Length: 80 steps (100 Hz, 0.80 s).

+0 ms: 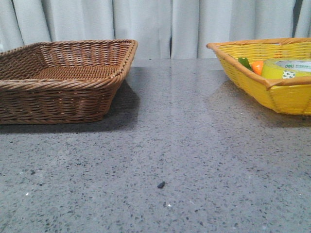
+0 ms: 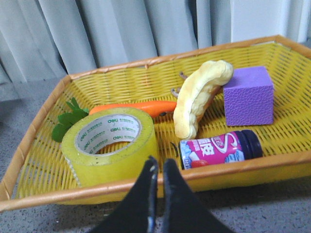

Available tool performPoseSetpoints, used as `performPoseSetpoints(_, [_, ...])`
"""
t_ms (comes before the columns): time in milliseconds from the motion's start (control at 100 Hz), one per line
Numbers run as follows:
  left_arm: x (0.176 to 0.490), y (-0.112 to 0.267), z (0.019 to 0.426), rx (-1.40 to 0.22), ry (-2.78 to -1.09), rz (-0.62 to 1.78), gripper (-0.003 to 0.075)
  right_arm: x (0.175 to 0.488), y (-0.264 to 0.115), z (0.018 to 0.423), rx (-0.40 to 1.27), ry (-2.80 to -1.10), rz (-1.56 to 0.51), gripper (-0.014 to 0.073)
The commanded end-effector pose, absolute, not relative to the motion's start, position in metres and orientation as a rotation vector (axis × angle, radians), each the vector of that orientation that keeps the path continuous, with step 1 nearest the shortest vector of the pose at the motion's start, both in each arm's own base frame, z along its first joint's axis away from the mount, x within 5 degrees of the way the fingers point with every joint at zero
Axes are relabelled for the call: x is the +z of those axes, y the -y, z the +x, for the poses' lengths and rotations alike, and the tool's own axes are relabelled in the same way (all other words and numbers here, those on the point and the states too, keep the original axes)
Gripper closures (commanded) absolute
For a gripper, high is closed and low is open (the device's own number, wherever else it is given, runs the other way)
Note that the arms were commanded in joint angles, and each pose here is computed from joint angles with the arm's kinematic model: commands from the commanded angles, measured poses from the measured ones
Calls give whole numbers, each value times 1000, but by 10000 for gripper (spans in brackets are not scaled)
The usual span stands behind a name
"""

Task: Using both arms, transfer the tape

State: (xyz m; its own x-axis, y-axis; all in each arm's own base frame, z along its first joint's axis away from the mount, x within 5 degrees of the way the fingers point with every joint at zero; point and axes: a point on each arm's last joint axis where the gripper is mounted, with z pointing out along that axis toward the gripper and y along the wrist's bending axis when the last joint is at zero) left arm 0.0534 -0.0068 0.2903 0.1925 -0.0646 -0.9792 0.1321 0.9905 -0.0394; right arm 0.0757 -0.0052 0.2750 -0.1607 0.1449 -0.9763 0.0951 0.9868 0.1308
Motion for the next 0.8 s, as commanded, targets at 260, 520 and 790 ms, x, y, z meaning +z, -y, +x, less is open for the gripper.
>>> performPoseSetpoints(260, [312, 6, 52, -160, -1254, 25, 741, 305, 8, 95, 34, -1643, 175, 669])
performPoseSetpoints(520, [312, 6, 53, -160, -1257, 25, 741, 334, 5, 114, 59, -1828, 148, 571])
performPoseSetpoints(790, [312, 6, 53, -160, -1260, 25, 741, 355, -12, 155, 128, -2062, 14, 215])
